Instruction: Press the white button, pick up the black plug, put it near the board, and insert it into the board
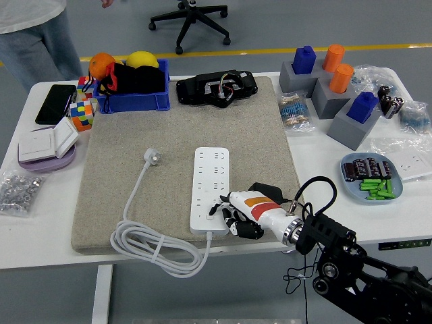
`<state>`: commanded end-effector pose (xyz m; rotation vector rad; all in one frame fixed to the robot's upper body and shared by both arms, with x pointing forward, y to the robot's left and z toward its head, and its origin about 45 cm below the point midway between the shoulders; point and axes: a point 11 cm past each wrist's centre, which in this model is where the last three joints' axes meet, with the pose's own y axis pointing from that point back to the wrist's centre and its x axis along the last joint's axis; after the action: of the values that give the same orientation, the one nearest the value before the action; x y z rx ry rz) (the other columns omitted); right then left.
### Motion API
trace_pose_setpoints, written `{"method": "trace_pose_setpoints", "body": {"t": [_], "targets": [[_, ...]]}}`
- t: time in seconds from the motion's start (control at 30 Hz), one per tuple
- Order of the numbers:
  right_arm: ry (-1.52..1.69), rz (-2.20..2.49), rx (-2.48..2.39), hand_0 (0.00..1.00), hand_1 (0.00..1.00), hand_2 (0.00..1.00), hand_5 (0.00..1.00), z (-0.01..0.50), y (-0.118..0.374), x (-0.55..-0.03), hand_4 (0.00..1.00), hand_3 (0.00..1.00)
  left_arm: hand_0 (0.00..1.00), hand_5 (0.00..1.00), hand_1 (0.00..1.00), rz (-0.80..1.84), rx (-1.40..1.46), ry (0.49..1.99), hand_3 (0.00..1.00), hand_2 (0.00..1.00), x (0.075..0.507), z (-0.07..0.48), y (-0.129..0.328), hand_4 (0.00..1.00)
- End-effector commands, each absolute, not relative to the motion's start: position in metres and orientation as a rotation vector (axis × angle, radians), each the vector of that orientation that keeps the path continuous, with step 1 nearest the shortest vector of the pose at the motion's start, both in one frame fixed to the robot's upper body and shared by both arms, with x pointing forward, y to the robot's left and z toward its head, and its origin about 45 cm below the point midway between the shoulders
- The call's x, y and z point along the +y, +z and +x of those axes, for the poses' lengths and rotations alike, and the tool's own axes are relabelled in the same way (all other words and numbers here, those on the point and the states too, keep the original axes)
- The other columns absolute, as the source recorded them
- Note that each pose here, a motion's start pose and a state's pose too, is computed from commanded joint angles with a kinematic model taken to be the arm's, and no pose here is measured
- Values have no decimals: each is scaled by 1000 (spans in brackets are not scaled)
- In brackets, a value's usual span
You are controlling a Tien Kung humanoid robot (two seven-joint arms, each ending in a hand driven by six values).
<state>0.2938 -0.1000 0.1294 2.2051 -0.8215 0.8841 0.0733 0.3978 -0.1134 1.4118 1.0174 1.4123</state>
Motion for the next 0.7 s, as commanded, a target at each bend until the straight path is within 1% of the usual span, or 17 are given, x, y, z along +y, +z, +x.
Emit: {"method": "trace_pose_setpoints", "body": {"t": [0.5, 0.7], "targets": [[888, 2201, -808, 2, 2, 113, 2, 294, 125, -103, 198, 607, 467, 284, 496, 1409, 1017, 1414, 578, 510, 398, 75, -113, 568], [903, 2235, -854, 2, 2, 113, 2, 297, 143, -99, 198, 606, 466, 284, 497, 1410, 1019, 1414, 578, 511, 397, 74, -113, 567]]}}
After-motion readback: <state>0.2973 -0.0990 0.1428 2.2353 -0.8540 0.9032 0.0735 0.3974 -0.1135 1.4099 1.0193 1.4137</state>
